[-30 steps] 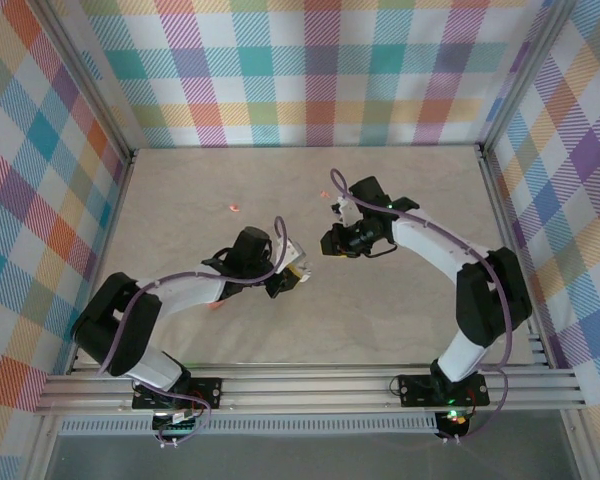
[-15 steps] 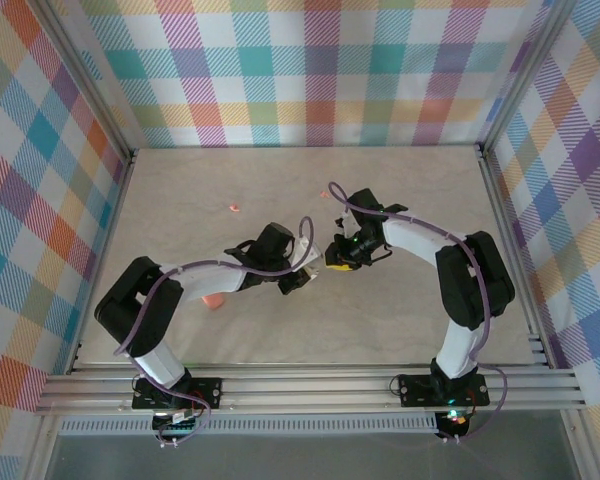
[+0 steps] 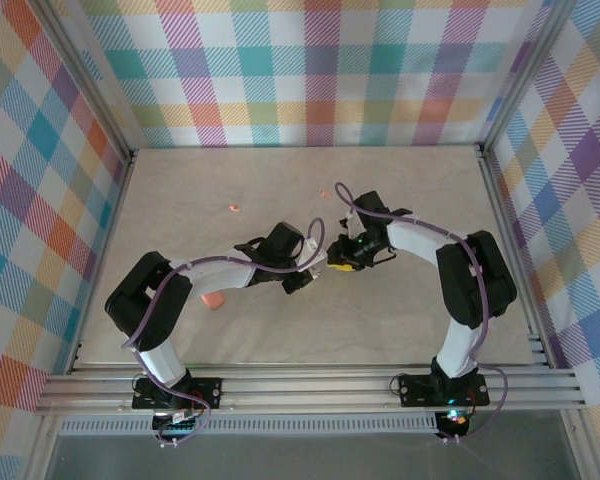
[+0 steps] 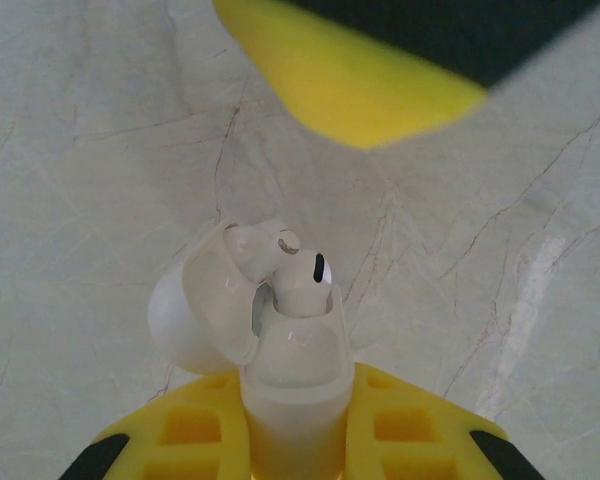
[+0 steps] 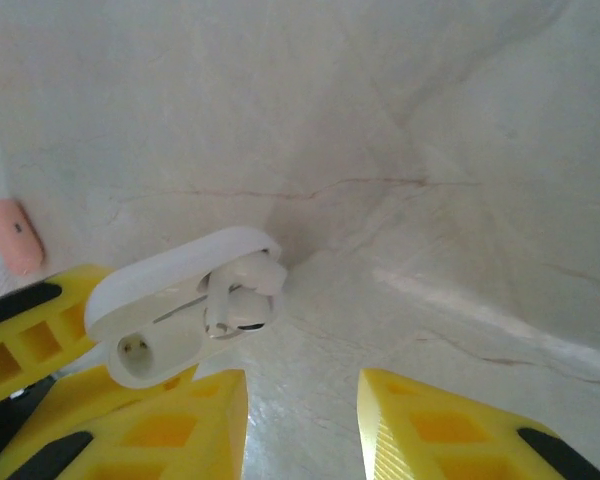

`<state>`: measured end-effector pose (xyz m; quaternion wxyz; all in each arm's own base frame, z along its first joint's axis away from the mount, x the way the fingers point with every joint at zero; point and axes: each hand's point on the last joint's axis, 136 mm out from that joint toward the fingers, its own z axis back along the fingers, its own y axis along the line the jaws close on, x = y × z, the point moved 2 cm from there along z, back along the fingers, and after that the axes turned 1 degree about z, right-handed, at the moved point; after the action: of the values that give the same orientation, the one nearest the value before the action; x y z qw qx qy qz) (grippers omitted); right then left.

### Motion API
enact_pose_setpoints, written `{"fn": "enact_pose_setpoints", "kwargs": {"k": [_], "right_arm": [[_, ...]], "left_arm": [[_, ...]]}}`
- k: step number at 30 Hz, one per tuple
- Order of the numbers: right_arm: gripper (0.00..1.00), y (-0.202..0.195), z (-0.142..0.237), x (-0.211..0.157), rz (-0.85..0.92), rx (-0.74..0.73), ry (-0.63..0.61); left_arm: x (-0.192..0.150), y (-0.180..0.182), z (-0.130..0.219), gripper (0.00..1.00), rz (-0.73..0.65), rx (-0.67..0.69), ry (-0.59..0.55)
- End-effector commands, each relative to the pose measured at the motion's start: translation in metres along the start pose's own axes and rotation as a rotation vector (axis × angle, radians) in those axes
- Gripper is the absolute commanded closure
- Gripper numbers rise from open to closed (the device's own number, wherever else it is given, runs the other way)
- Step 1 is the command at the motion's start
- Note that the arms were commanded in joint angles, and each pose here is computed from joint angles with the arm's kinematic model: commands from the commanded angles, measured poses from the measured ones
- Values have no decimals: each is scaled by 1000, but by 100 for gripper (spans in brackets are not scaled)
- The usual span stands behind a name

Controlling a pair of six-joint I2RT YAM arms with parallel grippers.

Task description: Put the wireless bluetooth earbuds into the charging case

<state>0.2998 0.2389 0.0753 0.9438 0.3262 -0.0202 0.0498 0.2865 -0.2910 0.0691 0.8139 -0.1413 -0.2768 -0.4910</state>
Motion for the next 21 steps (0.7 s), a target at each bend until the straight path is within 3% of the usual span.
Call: {"fn": "enact_pose_setpoints", "kwargs": {"k": [1,6,15,21], "right_arm": [[64,23,-3,1,46,130,4],[61,31,-9,-2,81,154,23],[62,-5,-25,-7,23,-27,64],[63,-19,-11,-3,-33,-79,21]], "left_arm": [[6,-7,3,100,-22,-29,-30],[10,-9,2,100,-10,-44,-49],[16,-11,10,100,-13,-48,-86],[15,-11,14,100,-15,-43,-92]]}}
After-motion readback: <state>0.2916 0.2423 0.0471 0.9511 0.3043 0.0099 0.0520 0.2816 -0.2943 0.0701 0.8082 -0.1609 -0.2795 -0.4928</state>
